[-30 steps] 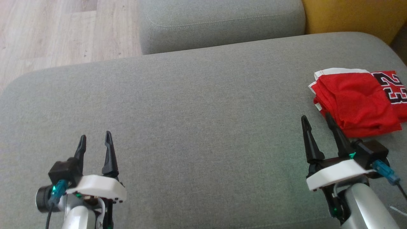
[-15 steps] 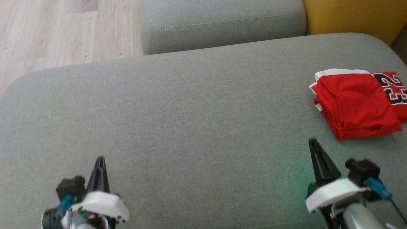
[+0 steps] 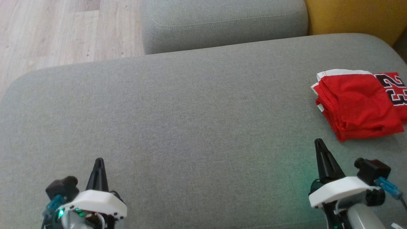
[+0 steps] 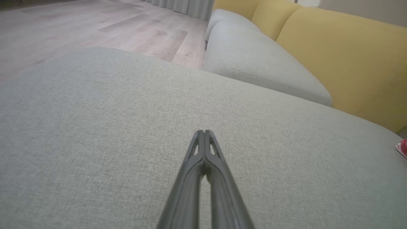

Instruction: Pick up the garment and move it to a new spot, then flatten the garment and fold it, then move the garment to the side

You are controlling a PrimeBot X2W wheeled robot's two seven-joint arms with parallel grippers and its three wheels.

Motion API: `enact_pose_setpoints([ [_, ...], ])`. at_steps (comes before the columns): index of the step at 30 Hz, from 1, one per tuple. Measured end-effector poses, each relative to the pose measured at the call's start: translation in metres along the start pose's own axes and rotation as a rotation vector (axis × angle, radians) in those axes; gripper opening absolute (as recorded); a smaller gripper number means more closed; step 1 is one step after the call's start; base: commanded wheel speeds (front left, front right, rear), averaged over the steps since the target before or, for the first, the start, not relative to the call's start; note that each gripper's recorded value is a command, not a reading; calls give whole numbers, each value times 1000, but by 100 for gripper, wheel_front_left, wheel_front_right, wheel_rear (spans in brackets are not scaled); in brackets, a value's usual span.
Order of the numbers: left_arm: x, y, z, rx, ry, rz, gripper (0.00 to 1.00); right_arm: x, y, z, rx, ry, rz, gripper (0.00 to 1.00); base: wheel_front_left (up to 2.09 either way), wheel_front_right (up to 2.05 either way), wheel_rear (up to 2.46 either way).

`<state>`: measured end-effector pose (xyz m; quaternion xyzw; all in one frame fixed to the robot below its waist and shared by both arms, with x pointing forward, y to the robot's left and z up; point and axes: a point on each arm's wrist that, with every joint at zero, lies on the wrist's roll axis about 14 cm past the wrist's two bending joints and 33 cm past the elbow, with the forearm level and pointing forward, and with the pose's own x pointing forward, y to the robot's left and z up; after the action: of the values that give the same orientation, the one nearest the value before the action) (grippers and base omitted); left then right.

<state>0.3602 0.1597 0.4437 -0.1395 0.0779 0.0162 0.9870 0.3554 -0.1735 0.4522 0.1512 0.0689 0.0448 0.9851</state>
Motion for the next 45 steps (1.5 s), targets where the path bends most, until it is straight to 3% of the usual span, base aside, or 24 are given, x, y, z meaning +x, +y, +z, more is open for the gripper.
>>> enact_pose_setpoints([
  [45,2,17,1,-533,57,57,0,8,-16,13,516,-31,-97,0,0,0,0],
])
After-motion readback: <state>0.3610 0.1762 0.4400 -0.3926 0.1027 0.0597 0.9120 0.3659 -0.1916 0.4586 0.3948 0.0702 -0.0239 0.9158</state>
